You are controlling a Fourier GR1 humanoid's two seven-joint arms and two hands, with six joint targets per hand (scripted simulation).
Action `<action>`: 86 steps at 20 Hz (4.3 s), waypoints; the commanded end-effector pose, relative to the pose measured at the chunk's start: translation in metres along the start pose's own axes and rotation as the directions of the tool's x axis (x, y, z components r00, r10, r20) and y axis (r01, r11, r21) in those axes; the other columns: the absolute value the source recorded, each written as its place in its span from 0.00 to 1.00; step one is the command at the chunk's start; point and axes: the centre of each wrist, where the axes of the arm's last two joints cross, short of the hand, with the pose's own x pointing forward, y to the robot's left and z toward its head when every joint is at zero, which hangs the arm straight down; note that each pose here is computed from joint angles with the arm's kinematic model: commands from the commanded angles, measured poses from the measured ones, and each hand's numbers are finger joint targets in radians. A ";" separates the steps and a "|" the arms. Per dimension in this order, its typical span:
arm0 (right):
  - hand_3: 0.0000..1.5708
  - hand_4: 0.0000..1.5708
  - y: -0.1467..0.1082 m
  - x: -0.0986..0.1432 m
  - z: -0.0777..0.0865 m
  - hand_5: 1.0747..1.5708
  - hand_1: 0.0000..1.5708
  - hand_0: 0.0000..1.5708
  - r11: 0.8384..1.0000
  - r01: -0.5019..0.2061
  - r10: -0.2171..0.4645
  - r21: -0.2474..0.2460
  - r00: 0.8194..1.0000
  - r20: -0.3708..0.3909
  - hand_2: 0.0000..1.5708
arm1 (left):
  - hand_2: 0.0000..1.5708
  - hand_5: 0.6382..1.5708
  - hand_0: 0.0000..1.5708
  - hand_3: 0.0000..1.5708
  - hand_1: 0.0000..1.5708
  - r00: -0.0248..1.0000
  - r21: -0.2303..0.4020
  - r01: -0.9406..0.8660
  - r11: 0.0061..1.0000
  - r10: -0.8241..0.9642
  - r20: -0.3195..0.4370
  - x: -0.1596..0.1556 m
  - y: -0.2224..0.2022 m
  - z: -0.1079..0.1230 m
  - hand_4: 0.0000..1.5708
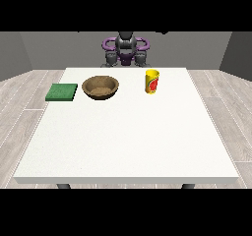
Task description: Pick the cup and pour the ball into the bowl, then pick the bowl and place it on the pad
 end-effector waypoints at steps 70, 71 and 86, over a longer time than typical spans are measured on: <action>0.00 0.42 -0.162 -0.030 -0.077 0.99 0.00 0.00 1.000 -0.023 0.023 0.013 0.999 -0.026 0.00 | 1.00 1.00 0.49 0.77 0.49 -0.122 0.110 0.988 -0.109 -0.985 0.121 -0.072 -0.143 -0.173 0.67; 0.00 0.42 -0.156 -0.036 -0.073 0.99 0.00 0.00 0.999 -0.016 0.016 0.041 1.000 0.004 0.00 | 1.00 1.00 0.50 0.77 0.50 -0.145 0.162 0.978 -0.131 -0.987 0.076 -0.053 -0.150 -0.189 0.64; 0.00 0.44 -0.167 -0.030 -0.089 0.99 0.00 0.00 1.000 -0.021 0.021 -0.007 1.000 0.013 0.00 | 0.75 1.00 0.00 0.94 0.00 -0.350 0.122 0.936 -0.330 -0.909 0.225 -0.032 -0.199 -0.149 0.58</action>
